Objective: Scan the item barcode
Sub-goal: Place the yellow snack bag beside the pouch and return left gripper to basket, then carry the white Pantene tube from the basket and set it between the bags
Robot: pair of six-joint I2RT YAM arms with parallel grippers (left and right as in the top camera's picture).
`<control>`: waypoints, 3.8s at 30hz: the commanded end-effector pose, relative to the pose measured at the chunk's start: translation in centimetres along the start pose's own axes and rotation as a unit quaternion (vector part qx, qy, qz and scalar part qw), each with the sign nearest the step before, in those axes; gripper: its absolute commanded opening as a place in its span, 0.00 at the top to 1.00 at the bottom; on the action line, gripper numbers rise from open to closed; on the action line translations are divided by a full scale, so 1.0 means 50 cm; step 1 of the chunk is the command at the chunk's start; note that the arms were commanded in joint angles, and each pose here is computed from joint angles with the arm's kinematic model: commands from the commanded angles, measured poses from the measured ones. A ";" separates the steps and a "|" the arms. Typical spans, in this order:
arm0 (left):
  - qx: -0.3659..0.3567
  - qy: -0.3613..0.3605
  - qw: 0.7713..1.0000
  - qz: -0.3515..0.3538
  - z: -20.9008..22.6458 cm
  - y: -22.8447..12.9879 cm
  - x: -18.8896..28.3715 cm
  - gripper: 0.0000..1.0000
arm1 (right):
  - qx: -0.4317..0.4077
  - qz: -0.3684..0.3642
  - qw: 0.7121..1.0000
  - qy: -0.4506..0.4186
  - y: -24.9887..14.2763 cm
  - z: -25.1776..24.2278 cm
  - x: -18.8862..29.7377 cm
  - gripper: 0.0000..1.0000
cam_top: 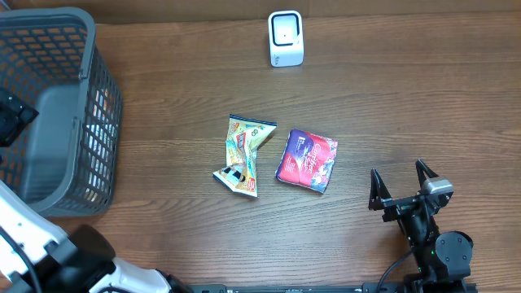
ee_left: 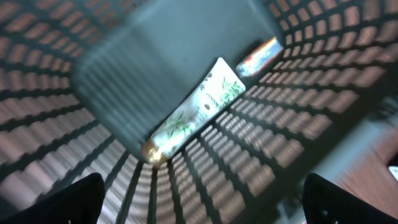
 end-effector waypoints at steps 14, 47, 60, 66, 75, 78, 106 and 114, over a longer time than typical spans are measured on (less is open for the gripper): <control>-0.073 0.005 0.965 0.252 0.026 -0.021 -0.395 0.17 | 0.002 -0.001 1.000 -0.002 -0.005 0.000 0.000 0.00; -0.109 0.156 0.946 0.263 0.023 -0.074 -0.486 0.96 | 0.002 -0.001 1.000 -0.002 -0.004 0.000 0.000 0.00; -0.100 -0.035 0.993 0.053 -0.146 0.042 -0.134 0.96 | 0.002 -0.001 1.000 -0.002 -0.005 0.000 0.000 0.00; -0.146 -0.150 0.978 -0.011 -0.204 -0.027 0.049 0.96 | 0.002 -0.001 1.000 -0.002 -0.005 0.000 0.000 0.00; -0.327 -0.271 0.905 0.034 -0.353 -0.268 0.167 0.96 | 0.002 -0.001 1.000 -0.002 -0.005 0.000 0.000 0.00; -0.372 -0.261 0.886 0.089 -0.402 -0.367 0.141 0.96 | 0.002 -0.001 1.000 -0.002 -0.005 0.000 0.000 0.00; -0.431 -0.027 0.872 0.230 -0.363 -0.810 -0.329 0.73 | 0.002 -0.001 1.000 -0.002 -0.005 0.000 0.000 0.00; -0.441 -0.078 0.866 0.221 -0.432 -0.753 -0.226 0.67 | 0.002 -0.001 1.000 -0.002 -0.005 0.000 0.000 0.00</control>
Point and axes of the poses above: each gripper's point midway between its finger pads, its own x axis back along the fingers, its own z axis along the line the jaws close on, y = z × x, the point moved 7 cm from there along x, back along the fingers, and after that the axes turned 12 degrees about x, right-handed, at the moved point
